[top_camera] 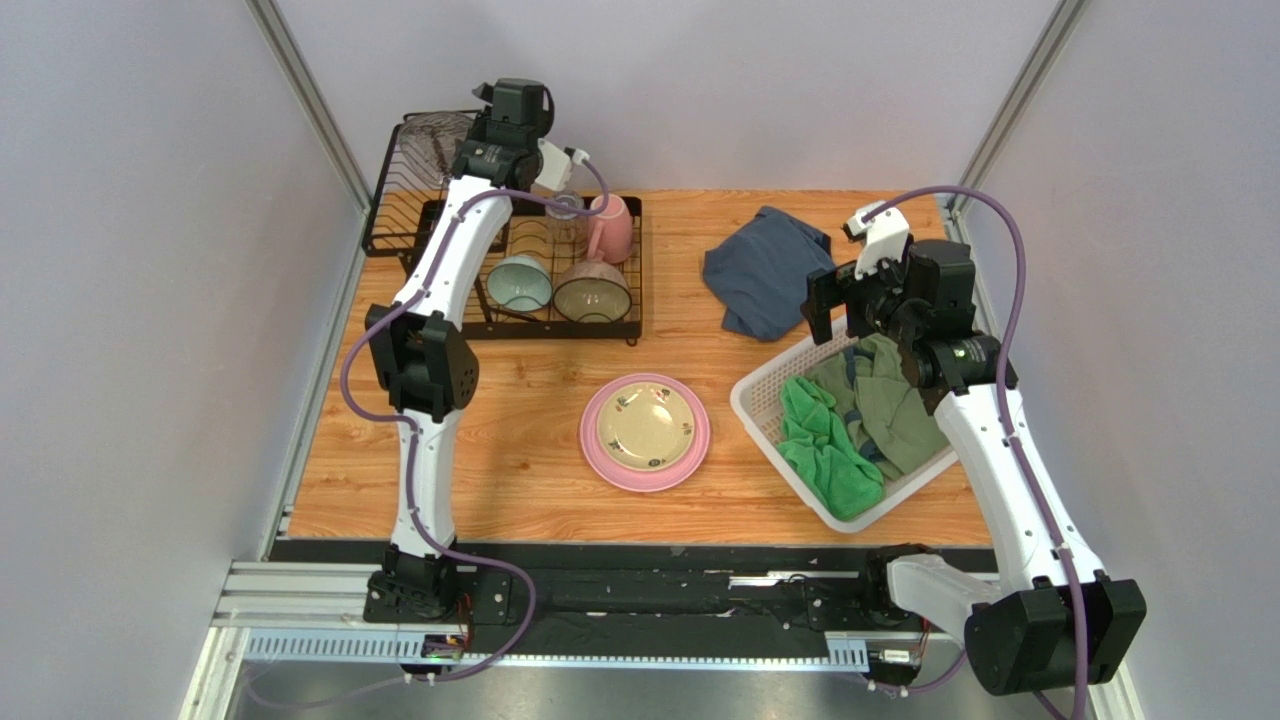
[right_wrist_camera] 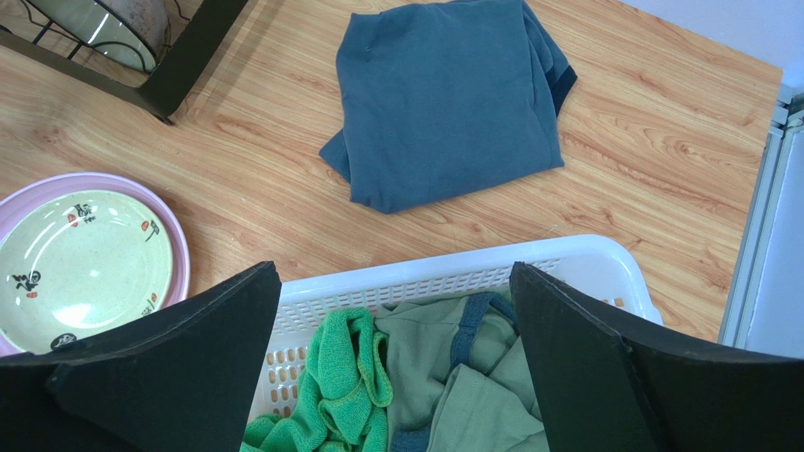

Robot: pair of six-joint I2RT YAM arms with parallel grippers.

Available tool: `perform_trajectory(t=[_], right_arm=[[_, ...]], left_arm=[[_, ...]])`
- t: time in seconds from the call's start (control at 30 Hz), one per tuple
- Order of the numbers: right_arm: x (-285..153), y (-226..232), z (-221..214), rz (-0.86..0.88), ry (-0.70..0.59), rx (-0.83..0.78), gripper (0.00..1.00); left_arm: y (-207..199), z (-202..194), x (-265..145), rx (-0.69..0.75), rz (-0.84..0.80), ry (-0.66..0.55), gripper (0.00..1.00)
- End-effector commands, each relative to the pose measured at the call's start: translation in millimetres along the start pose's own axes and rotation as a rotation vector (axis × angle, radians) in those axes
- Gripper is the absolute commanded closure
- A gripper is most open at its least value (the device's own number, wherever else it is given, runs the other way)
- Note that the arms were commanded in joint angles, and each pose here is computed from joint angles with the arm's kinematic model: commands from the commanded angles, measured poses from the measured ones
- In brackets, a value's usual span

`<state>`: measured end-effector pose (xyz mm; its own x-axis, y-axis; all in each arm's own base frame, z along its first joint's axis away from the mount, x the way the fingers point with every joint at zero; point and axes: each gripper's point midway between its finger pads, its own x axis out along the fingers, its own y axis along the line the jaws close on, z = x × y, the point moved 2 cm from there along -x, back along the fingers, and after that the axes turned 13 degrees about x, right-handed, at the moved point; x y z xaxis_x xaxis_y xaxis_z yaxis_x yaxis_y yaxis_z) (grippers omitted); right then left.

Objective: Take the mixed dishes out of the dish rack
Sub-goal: Pick up the plate from the dish rack.

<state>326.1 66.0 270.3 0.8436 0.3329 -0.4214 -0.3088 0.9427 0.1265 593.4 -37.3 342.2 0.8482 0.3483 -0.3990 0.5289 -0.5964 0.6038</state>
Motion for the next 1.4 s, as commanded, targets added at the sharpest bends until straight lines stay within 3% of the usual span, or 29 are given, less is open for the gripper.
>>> perform_trajectory(t=[0.0, 0.13, 0.57, 0.8, 1.37], right_arm=[[-4.9, 1.7, 18.5, 0.002, -0.042, -0.032, 0.01], [-4.3, 1.5, 17.9, 0.002, -0.038, -0.031, 0.01], [-4.2, 1.3, 17.8, 0.002, -0.034, -0.034, 0.01], [-4.8, 1.7, 17.4, 0.004, -0.032, -0.034, 0.01], [-4.3, 3.2, 17.0, 0.014, -0.027, -0.034, 0.01]], left_arm=[[6.0, -16.0, -3.7, -0.028, 0.021, 0.046, 0.28], [3.9, -16.4, -4.7, -0.035, 0.017, 0.050, 0.45], [13.1, -29.0, -15.2, -0.063, 0.066, 0.070, 0.71], [17.5, -40.2, -25.4, -0.087, 0.088, 0.087, 1.00], [28.5, -76.3, -65.5, -0.156, 0.158, 0.109, 1.00]])
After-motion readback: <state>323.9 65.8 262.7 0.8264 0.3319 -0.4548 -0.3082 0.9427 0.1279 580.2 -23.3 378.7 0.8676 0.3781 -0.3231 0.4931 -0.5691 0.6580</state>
